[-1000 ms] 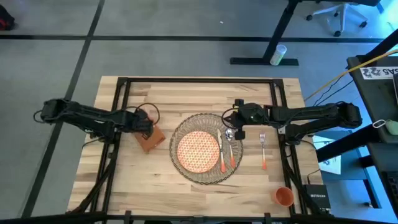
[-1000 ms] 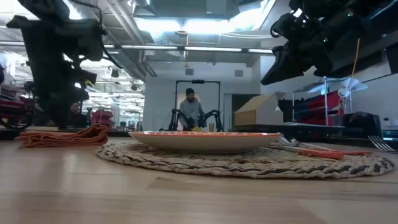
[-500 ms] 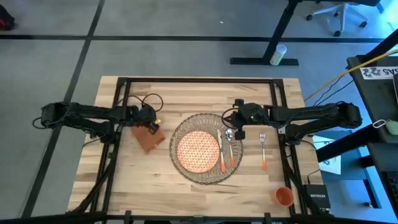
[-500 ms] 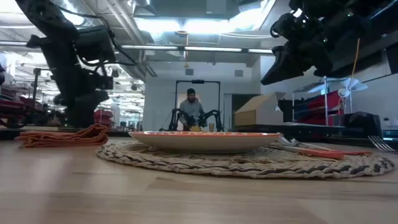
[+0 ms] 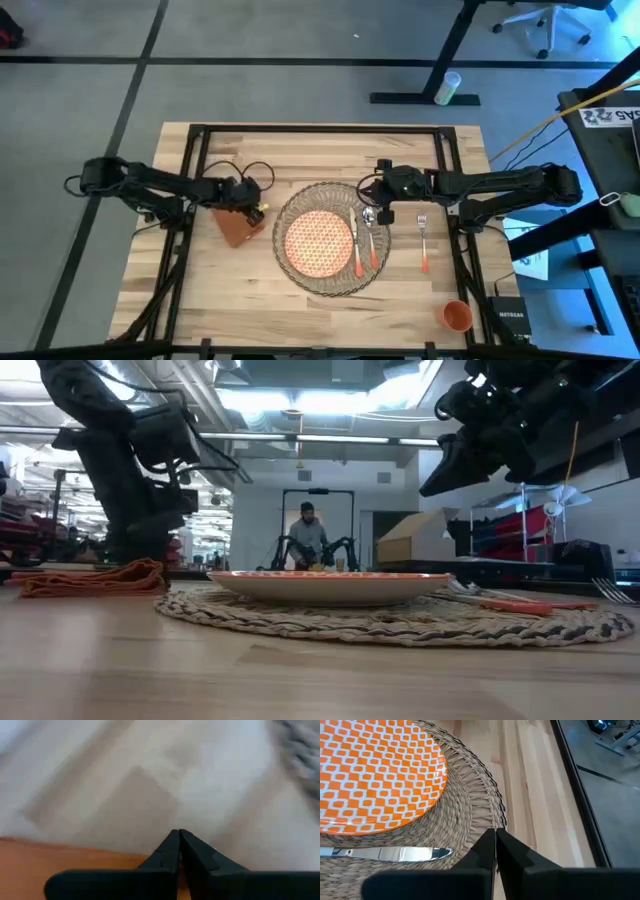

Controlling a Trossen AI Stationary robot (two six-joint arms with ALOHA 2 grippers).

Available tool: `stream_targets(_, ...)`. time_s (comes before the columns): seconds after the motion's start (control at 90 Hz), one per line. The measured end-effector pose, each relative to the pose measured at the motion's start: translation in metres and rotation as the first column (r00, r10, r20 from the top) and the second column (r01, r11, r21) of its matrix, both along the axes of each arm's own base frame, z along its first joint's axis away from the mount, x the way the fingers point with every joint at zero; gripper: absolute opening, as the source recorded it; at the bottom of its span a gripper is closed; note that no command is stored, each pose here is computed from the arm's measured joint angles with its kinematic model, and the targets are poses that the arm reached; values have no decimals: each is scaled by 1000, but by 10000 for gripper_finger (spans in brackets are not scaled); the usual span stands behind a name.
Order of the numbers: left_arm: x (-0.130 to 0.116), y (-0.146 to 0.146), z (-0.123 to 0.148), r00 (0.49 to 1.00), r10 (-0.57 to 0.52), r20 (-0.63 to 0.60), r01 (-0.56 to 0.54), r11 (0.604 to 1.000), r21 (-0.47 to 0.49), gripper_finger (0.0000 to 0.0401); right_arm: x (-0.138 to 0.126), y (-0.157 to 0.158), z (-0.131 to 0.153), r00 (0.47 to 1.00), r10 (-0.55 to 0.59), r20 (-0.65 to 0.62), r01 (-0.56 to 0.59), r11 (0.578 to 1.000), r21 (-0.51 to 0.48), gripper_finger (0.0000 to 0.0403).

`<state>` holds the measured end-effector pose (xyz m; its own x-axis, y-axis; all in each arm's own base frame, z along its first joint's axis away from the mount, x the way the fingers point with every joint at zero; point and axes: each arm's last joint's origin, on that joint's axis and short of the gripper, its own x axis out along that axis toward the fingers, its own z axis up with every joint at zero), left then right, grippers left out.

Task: Set table place
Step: Move the orange table napkin beside the brown woven placemat

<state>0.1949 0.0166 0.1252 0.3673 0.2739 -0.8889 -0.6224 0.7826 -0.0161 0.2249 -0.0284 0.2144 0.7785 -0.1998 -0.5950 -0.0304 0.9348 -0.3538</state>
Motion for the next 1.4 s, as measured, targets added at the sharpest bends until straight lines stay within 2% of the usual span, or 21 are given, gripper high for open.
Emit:
stream_targets(0.156, 8, -30, 8, 994, -91, 53, 96, 991, -92, 0, 0, 0, 0, 1000, 1, 0, -1, 1000, 0, 0)
stream_targets(0.233, 12, -43, 14, 990, -121, 77, 129, 986, -109, 0, 0, 0, 0, 1000, 0, -1, 0, 1000, 0, 0)
stream_targets(0.433, 20, -60, 42, 990, -136, 45, 137, 990, -20, 0, 0, 0, 0, 1000, 1, 0, -1, 1000, 0, 0)
stream_targets(0.489, 20, -59, 51, 993, -117, 9, 117, 993, 15, 0, 0, 0, 0, 1000, 1, -1, -1, 1000, 1, 0)
stream_targets(0.633, 8, -48, 61, 988, 46, -150, -37, 998, 58, 0, 0, 0, 0, 1000, 0, -1, 0, 1000, 0, 0)
stream_targets(0.756, -8, -39, 56, 949, 127, -287, -104, 990, 94, 0, 0, 0, 0, 1000, 0, -1, 0, 1000, 0, 0)
stream_targets(0.911, -18, -33, 41, 930, 165, -327, -147, 986, 80, 0, 0, 0, 0, 1000, 1, -3, -1, 1000, 0, 0)
stream_targets(1.122, -17, -35, 16, 963, 114, -245, -128, 991, -43, 0, 0, 0, 0, 1000, 0, -5, 0, 1000, 0, 0)
stream_targets(1.4, -8, -49, 14, 992, 39, -120, -50, 995, -92, 0, 0, 1, -1, 1000, 17, -6, -17, 1000, 13, 0)
